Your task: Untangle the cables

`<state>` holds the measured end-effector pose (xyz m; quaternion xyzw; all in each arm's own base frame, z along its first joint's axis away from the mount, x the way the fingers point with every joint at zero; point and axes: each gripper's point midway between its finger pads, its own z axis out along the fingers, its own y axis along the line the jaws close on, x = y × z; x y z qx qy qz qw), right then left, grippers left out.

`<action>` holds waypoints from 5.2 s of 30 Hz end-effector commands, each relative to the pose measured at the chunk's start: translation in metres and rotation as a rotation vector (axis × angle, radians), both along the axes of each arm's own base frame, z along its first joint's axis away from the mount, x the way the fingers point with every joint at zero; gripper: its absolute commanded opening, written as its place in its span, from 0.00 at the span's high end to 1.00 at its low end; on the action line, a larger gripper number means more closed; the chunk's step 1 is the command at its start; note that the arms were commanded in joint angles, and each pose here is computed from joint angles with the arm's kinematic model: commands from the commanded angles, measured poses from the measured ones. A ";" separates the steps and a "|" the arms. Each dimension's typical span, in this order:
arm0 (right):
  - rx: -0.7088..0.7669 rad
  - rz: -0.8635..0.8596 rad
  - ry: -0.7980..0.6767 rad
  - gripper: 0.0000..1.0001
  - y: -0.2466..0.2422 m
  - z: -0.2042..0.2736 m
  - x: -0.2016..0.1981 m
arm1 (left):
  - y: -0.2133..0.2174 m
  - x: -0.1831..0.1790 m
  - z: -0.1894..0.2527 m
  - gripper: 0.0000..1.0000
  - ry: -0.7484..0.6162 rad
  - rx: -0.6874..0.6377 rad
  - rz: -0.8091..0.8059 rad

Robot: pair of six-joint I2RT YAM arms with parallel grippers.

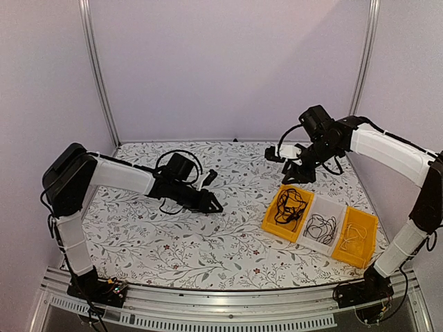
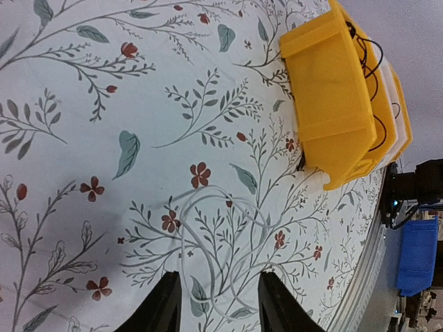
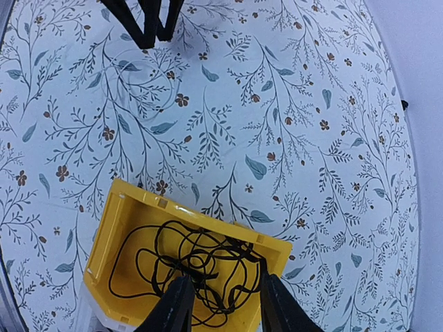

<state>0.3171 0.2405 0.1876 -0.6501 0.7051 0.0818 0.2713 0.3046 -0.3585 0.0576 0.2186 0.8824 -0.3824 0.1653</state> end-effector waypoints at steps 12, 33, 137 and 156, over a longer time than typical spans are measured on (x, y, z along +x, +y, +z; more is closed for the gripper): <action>0.243 -0.066 0.132 0.69 0.075 0.004 0.045 | -0.023 -0.007 0.009 0.99 0.003 -0.036 -0.097; 0.518 0.069 0.589 0.47 0.158 0.020 0.000 | -0.026 -0.028 0.141 1.00 -0.408 -0.256 -0.177; 0.187 -0.766 -0.330 1.00 -0.262 0.216 -0.054 | 0.012 0.057 -0.018 0.71 -0.176 -0.016 0.117; -0.124 -0.559 -0.179 1.00 -0.265 0.087 -0.108 | 0.026 0.063 -0.028 0.71 -0.151 -0.017 0.149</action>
